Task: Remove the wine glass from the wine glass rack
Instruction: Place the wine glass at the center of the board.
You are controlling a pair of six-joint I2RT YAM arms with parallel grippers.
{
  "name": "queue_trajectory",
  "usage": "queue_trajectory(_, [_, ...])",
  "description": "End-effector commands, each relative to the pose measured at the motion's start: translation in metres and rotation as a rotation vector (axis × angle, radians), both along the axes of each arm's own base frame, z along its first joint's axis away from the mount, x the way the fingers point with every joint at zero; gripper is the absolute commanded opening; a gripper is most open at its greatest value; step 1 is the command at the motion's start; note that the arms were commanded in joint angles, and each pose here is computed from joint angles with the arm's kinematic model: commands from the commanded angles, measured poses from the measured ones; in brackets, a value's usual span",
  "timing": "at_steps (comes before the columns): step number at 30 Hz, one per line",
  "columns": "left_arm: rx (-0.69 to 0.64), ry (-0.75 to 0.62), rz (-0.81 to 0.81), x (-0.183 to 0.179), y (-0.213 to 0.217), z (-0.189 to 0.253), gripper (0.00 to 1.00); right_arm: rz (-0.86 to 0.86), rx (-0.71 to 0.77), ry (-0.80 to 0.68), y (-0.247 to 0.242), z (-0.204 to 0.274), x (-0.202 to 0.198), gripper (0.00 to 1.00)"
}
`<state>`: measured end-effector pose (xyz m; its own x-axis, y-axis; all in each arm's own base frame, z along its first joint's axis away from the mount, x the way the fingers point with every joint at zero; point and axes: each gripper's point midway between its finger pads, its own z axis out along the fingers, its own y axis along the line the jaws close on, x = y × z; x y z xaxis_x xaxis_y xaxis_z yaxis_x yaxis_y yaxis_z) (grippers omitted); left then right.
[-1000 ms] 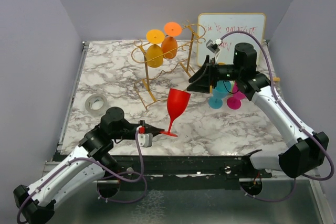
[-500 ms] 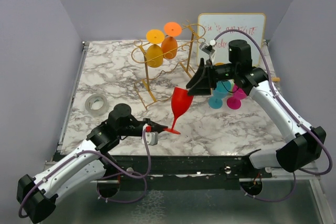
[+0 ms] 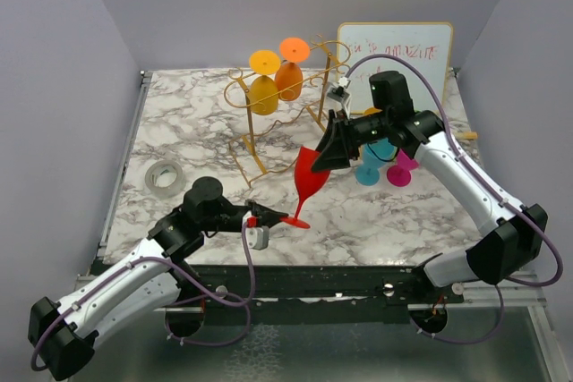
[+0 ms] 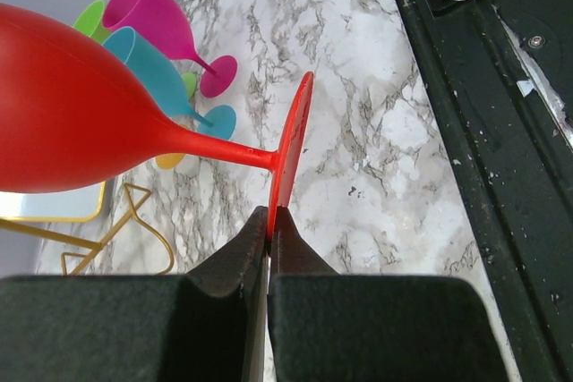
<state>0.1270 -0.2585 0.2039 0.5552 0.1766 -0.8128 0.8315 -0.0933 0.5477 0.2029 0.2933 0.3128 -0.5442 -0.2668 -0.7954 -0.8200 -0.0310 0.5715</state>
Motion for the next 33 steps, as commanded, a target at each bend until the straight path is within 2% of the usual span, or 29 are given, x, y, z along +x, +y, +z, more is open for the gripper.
queue_trajectory(1, [-0.026, -0.025, 0.003, 0.002, -0.001, 0.004, 0.0, 0.031, -0.015, 0.023, 0.004, -0.002, -0.005, 0.47])
queue_trajectory(5, [-0.019, -0.019, 0.003, 0.002, -0.001, 0.0, 0.0, 0.039, -0.006, 0.026, 0.006, 0.0, -0.005, 0.37])
queue_trajectory(13, [-0.014, -0.017, 0.049, 0.008, 0.002, -0.003, 0.0, 0.084, 0.046, 0.002, 0.005, 0.015, -0.014, 0.07])
queue_trajectory(16, [-0.014, -0.015, 0.06, 0.008, 0.004, -0.005, 0.0, 0.085, 0.052, -0.009, 0.004, 0.016, -0.015, 0.01])
queue_trajectory(23, [-0.019, -0.007, 0.083, 0.01, 0.005, -0.007, 0.0, 0.058, 0.064, -0.036, 0.004, 0.018, -0.015, 0.0])
queue_trajectory(25, [-0.029, -0.005, 0.09, 0.011, 0.006, -0.006, 0.16, 0.051, 0.067, -0.044, 0.003, 0.02, -0.015, 0.01])
queue_trajectory(27, [-0.037, 0.002, 0.098, 0.01, 0.007, -0.007, 0.25, 0.045, 0.066, -0.048, 0.003, 0.02, -0.015, 0.0])
queue_trajectory(33, [-0.068, 0.02, 0.119, 0.011, 0.007, -0.002, 0.31, -0.013, 0.029, -0.055, 0.003, 0.01, -0.007, 0.0])
